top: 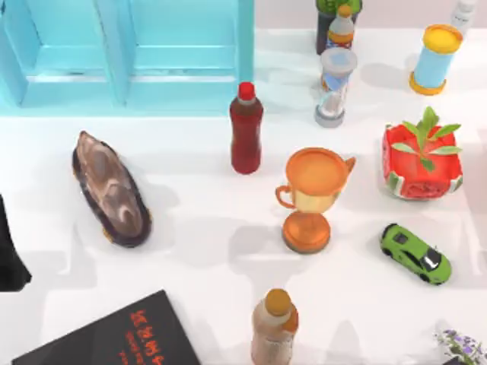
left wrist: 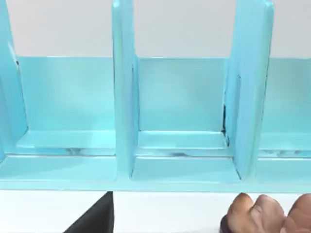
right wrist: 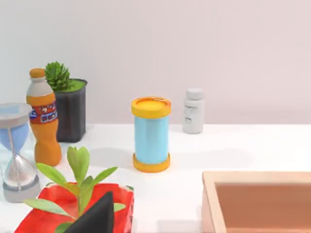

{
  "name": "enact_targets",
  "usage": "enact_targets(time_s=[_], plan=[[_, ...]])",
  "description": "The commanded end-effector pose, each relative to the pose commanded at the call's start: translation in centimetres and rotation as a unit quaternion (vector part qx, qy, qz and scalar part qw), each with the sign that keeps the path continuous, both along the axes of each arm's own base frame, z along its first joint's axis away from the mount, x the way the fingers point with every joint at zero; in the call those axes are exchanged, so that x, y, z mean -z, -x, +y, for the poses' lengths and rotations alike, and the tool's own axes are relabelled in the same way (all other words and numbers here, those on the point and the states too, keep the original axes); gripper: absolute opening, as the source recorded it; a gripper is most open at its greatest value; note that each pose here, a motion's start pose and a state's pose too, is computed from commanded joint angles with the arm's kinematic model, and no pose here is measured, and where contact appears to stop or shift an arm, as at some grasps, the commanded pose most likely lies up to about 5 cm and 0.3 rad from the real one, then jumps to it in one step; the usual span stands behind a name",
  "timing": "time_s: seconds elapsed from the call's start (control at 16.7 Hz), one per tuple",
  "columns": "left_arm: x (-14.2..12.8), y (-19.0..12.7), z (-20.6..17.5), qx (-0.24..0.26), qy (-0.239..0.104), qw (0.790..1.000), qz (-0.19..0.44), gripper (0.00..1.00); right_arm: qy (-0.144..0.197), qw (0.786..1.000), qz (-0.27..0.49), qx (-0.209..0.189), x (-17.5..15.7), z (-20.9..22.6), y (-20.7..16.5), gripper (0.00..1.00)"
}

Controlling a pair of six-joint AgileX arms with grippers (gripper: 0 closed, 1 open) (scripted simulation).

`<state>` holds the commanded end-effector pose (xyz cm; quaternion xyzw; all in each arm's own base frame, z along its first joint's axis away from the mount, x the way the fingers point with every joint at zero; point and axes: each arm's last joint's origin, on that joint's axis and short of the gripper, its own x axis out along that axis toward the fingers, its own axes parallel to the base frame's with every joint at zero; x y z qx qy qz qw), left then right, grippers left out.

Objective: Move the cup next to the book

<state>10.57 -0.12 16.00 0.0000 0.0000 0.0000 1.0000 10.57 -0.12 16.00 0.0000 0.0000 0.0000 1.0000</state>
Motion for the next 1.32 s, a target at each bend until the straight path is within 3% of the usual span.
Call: enact_targets(time_s=[0.18, 0.3, 0.48, 0.66, 0.78, 0.96, 1.14, 1.32], plan=[[-0.1, 0.0, 0.0, 0.001, -0.004, 1.000, 0.003, 1.00, 0.000, 1.000, 0.000, 0.000, 0.0, 0.0, 0.0, 1.00], [-0.8, -0.1, -0.1, 0.003, -0.025, 0.999, 0.019, 1.00, 0.000, 1.000, 0.000, 0.000, 0.0, 0.0, 0.0, 1.00], [-2.9, -0.6, -0.1, 0.008, -0.094, 0.993, 0.075, 1.00, 0.000, 1.000, 0.000, 0.000, 0.0, 0.0, 0.0, 1.00], [-5.5, -2.4, 0.0, 0.027, -0.195, 0.967, 0.162, 1.00, 0.000, 1.000, 0.000, 0.000, 0.0, 0.0, 0.0, 1.00], [-7.2, -4.2, 0.2, 0.049, -0.266, 0.937, 0.223, 1.00, 0.000, 1.000, 0.000, 0.000, 0.0, 0.0, 0.0, 1.00], [-9.4, -7.9, 0.8, 0.099, -0.368, 0.871, 0.310, 1.00, 0.000, 1.000, 0.000, 0.000, 0.0, 0.0, 0.0, 1.00], [-10.5, -12.3, 2.0, 0.169, -0.451, 0.786, 0.387, 1.00, 0.000, 1.000, 0.000, 0.000, 0.0, 0.0, 0.0, 1.00], [-10.5, -16.6, 4.2, 0.247, -0.506, 0.696, 0.445, 1.00, 0.000, 1.000, 0.000, 0.000, 0.0, 0.0, 0.0, 1.00]])
